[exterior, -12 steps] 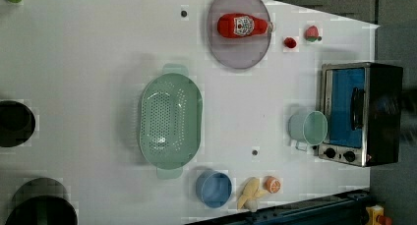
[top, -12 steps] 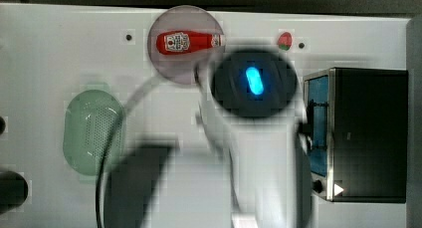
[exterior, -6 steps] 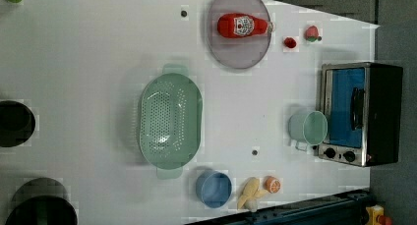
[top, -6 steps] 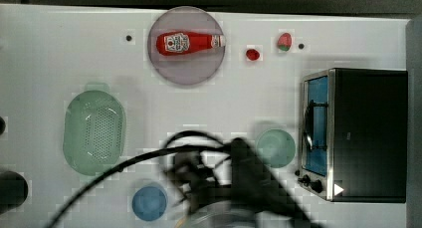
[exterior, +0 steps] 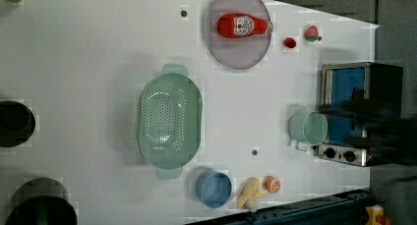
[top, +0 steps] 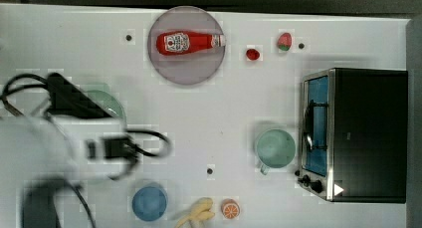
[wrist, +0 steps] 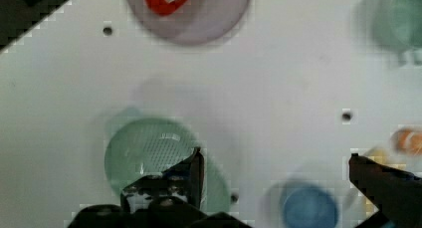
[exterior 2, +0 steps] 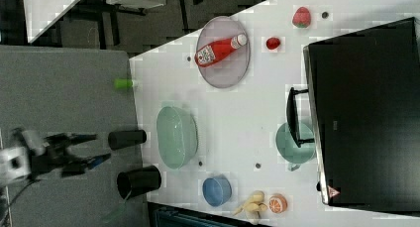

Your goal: Drag strainer left to right.

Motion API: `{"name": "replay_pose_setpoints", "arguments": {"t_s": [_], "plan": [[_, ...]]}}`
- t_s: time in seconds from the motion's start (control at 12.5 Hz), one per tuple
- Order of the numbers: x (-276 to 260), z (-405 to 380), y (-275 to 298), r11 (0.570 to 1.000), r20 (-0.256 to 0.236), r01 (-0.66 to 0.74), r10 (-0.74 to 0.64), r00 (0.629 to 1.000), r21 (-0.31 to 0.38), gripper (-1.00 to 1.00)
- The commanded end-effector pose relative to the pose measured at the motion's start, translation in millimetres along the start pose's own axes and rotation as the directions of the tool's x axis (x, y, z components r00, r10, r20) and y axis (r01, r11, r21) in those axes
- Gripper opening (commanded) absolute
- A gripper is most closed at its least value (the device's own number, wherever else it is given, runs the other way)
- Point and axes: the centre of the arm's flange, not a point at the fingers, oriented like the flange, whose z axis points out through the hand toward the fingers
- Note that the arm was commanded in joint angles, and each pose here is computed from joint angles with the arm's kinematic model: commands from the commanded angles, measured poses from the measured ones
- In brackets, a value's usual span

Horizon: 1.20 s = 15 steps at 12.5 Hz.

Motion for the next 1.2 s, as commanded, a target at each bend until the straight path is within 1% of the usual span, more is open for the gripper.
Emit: {"name": "replay_pose_setpoints", "arguments": {"t_s": [0.08,0.24,0.32,0.4,0.56,0.72,0.8,0.96,1.04,1.2], "plan": [[-54.9,60.4,-49.8,0.967,0.051,-0.25,0.252,0.966,-0.041,1.0],[-77.0,99.8,-81.5,0.912,0.079,-0.409,0.411,0.908,-0.04,1.0],[-83.5,119.9,-93.3,0.873,0.086,-0.486,0.488,0.869,-0.045,1.0],[-87.3,141.5,-102.1,0.83,0.083,-0.555,0.557,0.826,-0.055,1.0],[-87.6,190.9,-113.2,0.747,0.047,-0.659,0.664,0.746,-0.091,1.0],[-86.1,239.6,-120.5,0.687,0.023,-0.718,0.724,0.689,-0.116,1.0],[-85.5,262.4,-123.5,0.676,0.027,-0.726,0.734,0.679,-0.125,1.0],[-82.7,307.6,-126.8,0.681,0.055,-0.719,0.73,0.681,-0.141,1.0],[-78.9,327.9,-127.0,0.68,0.074,-0.72,0.732,0.677,-0.138,1.0],[-70.1,360.4,-123.2,0.667,0.111,-0.735,0.745,0.657,-0.123,1.0]]}}
